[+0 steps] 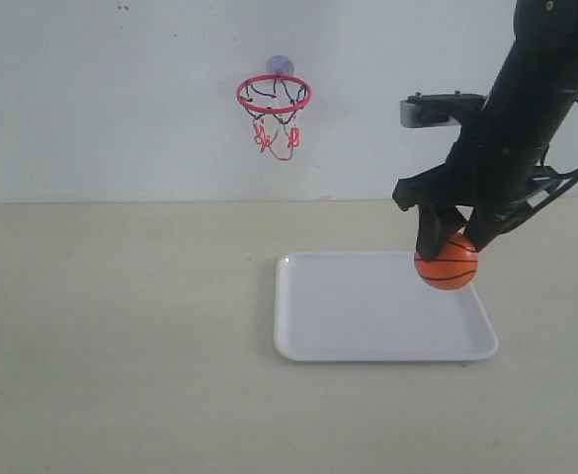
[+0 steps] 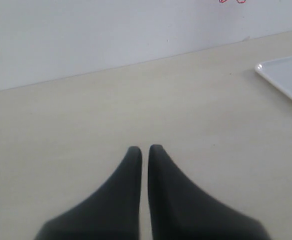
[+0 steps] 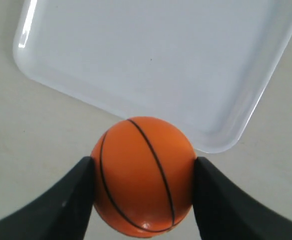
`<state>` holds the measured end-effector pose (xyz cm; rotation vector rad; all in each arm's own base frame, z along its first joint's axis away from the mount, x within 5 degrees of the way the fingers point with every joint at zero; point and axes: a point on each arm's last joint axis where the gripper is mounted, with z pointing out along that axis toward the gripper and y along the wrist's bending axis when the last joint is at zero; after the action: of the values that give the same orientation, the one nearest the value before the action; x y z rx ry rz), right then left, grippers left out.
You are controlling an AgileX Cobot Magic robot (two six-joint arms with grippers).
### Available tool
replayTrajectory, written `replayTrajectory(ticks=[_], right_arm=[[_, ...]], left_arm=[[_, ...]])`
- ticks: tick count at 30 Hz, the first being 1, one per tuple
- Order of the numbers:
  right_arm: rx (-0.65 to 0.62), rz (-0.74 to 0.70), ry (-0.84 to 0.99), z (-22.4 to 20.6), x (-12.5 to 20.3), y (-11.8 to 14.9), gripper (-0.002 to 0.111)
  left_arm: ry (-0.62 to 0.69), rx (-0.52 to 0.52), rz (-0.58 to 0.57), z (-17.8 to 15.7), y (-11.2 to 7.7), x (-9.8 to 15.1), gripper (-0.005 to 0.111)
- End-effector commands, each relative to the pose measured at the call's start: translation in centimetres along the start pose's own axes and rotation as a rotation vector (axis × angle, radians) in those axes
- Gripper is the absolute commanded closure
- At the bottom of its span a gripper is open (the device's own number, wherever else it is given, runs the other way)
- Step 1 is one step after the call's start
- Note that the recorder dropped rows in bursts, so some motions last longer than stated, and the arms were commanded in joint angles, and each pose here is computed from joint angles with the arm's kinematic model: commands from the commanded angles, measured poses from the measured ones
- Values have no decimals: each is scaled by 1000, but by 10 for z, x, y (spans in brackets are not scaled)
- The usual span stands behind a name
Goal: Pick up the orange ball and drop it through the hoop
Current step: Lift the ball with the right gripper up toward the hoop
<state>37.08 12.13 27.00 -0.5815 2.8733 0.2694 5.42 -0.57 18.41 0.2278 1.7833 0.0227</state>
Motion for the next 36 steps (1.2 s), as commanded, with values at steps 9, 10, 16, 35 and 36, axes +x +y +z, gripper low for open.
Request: replayTrajectory(ticks=[9,10,16,35,36], right_arm=[[-21,-13,-72,-7,-5,3,108],[-23,-17,-77,-7,-5,3,108],[-97,-55,-171,-8,-14,10,108],[-57,-42,-386,9,-40,2,108],[-48,-39,-403,12,-42,1,108]], left_arm=[[-11,-3,7,-1,0,-2,103],[-11,-3,7,-1,0,-2,103],[-11,-3,7,-1,0,-2,103],[-11,-3,7,-1,0,-2,103],[-11,-3,7,-1,0,-2,103]])
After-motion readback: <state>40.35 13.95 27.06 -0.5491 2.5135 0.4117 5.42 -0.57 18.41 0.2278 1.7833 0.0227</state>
